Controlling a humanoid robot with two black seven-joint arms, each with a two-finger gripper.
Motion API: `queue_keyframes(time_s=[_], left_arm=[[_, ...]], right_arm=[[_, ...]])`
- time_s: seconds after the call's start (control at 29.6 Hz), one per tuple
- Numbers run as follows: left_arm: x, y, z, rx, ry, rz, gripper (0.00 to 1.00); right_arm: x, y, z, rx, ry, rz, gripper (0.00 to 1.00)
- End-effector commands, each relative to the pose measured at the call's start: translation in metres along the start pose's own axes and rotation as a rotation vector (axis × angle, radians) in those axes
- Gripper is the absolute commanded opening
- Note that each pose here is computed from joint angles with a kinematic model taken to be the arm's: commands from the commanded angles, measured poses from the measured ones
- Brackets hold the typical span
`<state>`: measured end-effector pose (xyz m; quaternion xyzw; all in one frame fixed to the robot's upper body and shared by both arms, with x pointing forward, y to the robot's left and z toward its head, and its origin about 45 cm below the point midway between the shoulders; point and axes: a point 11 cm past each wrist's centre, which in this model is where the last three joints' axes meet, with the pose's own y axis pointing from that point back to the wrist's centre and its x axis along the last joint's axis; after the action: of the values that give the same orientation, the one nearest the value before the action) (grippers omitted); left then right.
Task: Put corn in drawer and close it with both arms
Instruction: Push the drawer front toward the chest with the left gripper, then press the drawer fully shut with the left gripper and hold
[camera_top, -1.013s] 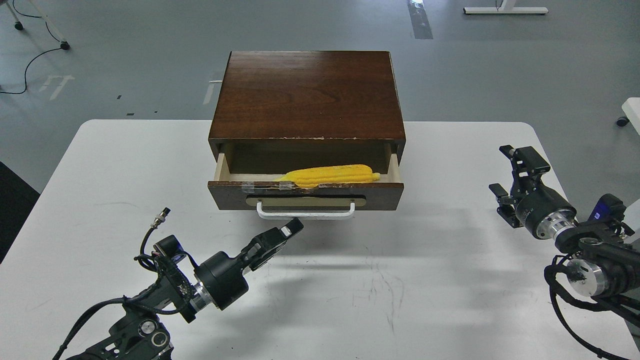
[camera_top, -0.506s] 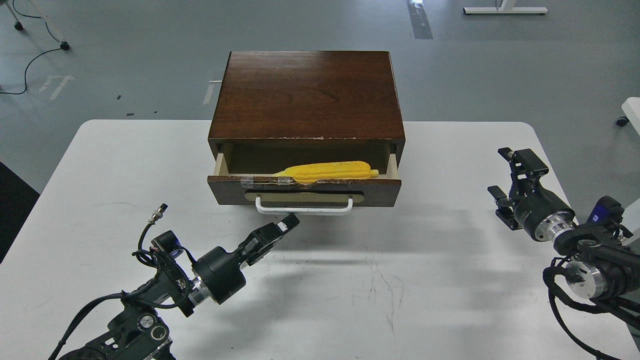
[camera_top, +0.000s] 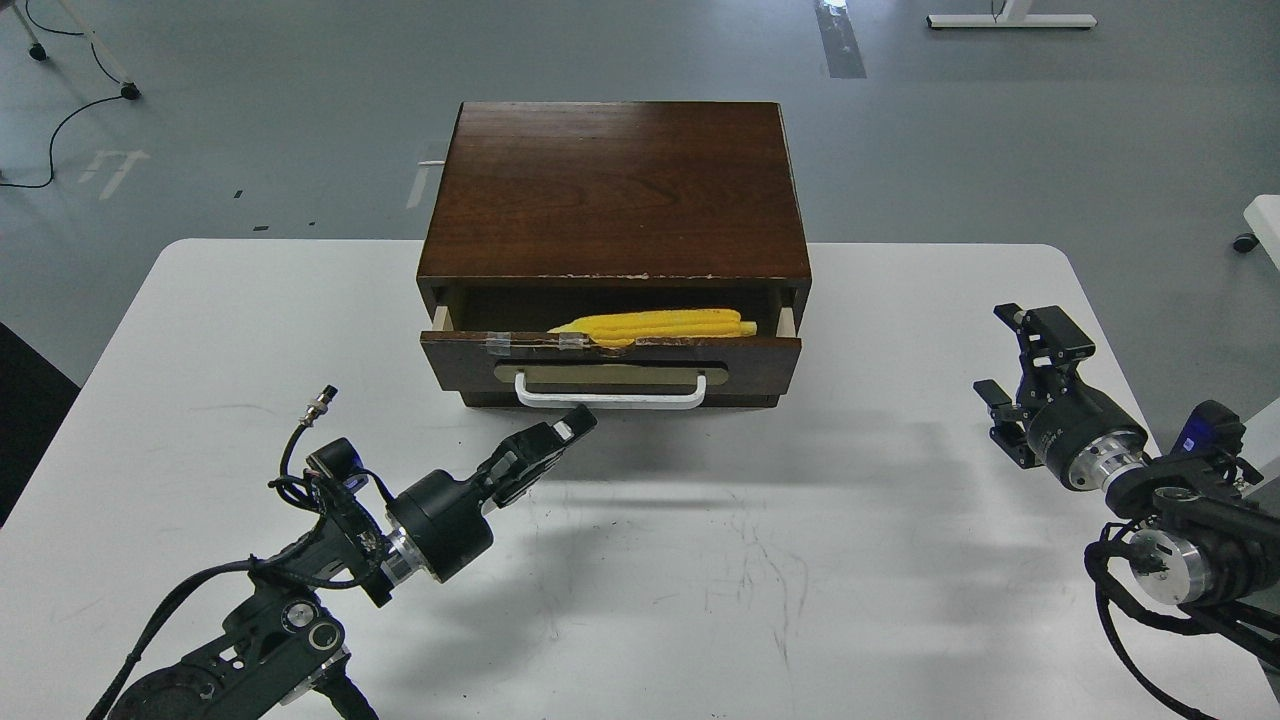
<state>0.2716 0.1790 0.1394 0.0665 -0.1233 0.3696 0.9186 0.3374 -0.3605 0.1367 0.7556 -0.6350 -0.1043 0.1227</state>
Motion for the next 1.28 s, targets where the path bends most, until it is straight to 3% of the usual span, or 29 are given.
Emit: queue_keyframes(time_s=[0.0,1.25], left_arm=[[0.005,-0.004,0.001,-0.002,0.001,0.002,0.0],[0.04,-0.023,-0.004,0.014,-0.009,0.048,0.0]], right_arm=[[0.0,0.0,0.0,0.0,0.0,-0.001,1.0],[0.0,0.001,0.002,-0.004,-0.002,0.001,1.0]])
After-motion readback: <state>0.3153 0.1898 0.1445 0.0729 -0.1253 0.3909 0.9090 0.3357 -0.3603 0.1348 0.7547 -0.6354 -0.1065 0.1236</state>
